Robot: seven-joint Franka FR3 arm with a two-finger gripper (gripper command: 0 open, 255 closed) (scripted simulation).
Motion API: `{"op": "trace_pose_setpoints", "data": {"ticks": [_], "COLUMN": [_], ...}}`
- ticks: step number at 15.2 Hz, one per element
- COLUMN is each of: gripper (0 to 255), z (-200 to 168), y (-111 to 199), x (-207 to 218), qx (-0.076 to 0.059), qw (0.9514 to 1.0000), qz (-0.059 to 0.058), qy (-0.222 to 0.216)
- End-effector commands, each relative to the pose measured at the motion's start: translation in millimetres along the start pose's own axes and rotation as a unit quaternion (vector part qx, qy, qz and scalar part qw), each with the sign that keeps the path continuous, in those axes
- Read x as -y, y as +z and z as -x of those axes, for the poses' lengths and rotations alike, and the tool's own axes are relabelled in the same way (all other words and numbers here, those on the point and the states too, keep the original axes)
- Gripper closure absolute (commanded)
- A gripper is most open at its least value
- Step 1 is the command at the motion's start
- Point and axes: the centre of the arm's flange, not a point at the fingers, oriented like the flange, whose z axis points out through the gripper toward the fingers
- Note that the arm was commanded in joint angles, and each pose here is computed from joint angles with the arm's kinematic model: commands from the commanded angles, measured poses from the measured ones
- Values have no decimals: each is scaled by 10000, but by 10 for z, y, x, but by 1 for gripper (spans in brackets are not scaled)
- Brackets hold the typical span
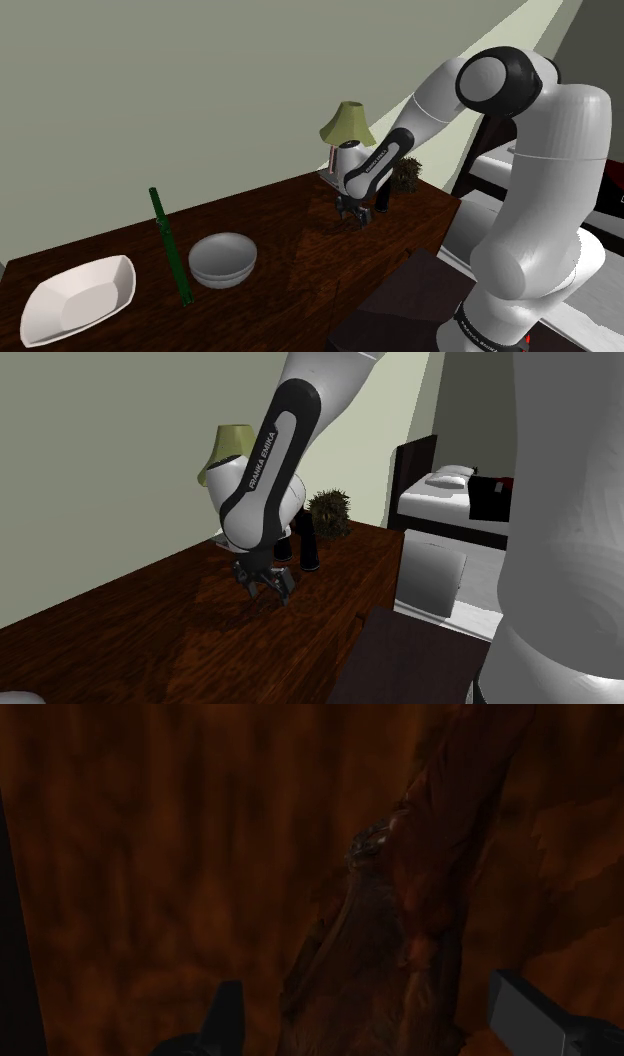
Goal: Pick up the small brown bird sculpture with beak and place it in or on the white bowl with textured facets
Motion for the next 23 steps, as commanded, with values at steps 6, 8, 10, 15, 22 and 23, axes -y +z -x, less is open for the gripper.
{"op": "trace_pose_setpoints", "data": {"ticks": [6,8,10,15,22,23], "gripper": [255,255,255,255,255,255], "z": [0,0,-1,-15,-70,-78], "y": [2,1,1,-102,-465,-517], "x": [0,-1,-1,-13,-57,-64], "qx": [0,0,0,0,0,0], "qw": [10000,10000,10000,10000,10000,10000], "qz": [0,0,0,-1,-1,-1], "qy": [0,0,0,0,0,0]}}
